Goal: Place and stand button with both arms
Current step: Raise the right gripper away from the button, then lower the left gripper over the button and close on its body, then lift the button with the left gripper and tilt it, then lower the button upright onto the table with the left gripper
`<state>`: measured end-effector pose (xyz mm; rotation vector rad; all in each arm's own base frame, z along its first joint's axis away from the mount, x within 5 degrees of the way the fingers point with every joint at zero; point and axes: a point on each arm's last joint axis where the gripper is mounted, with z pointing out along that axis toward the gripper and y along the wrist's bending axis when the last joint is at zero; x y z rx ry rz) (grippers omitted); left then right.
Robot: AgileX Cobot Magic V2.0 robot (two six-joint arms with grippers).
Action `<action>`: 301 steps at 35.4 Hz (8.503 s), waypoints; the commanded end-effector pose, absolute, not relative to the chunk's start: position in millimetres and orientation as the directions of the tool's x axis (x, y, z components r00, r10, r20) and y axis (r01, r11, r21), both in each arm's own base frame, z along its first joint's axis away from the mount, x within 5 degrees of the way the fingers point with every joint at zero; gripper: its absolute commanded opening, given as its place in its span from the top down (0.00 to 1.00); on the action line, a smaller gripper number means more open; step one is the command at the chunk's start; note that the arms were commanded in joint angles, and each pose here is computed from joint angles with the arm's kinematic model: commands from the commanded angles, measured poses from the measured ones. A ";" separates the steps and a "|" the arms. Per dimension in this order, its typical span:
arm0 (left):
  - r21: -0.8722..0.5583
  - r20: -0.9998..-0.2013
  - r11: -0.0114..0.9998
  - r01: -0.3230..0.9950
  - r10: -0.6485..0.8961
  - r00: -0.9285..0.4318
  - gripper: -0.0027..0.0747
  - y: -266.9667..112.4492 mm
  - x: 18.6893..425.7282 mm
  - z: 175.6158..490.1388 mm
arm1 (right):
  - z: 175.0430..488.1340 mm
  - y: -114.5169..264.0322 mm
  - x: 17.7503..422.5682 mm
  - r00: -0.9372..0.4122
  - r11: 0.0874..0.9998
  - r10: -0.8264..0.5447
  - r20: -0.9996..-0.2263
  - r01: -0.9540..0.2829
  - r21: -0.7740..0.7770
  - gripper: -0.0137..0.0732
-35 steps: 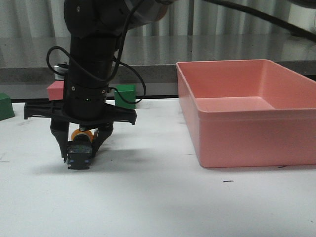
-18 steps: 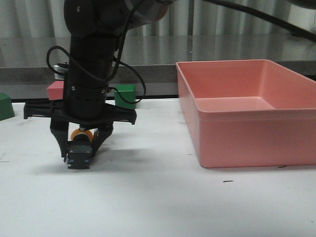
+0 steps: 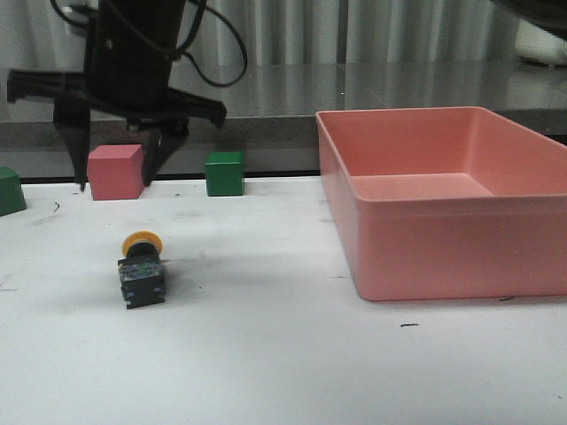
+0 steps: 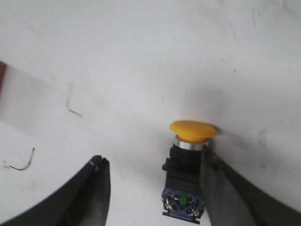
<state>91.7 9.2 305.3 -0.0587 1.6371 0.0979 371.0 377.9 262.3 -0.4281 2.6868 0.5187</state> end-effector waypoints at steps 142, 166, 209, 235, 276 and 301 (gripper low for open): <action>-0.301 -0.205 0.951 -0.072 -0.139 -0.969 0.26 -138.4 335.6 245.4 | 303.7 6.5 44.0 -0.002 0.983 0.082 -0.997 -0.166 0.081 0.92; -0.257 -0.074 0.962 -0.095 -0.118 -0.990 0.26 -154.7 381.9 203.7 | 303.6 6.5 44.0 -0.004 0.983 0.082 -0.997 -0.166 0.081 0.92; -0.161 -0.024 0.986 -0.052 -0.057 -0.998 0.77 -148.6 378.9 201.8 | 303.4 6.5 44.0 -0.005 0.983 0.081 -0.997 -0.165 0.081 0.92; -0.117 -0.742 0.957 0.265 0.093 -0.664 0.77 -154.3 321.8 316.0 | 303.3 6.5 44.0 -0.007 0.983 0.081 -0.997 -0.165 0.081 0.92; 0.032 -0.999 0.847 0.531 0.035 0.004 0.76 -115.3 244.0 262.9 | 303.3 6.5 44.0 -0.007 0.983 0.081 -0.997 -0.165 0.081 0.92; -0.078 -0.994 0.902 0.425 -0.103 0.038 0.76 -84.7 273.7 162.4 | 303.3 6.5 44.0 -0.007 0.983 0.081 -0.997 -0.165 0.081 0.92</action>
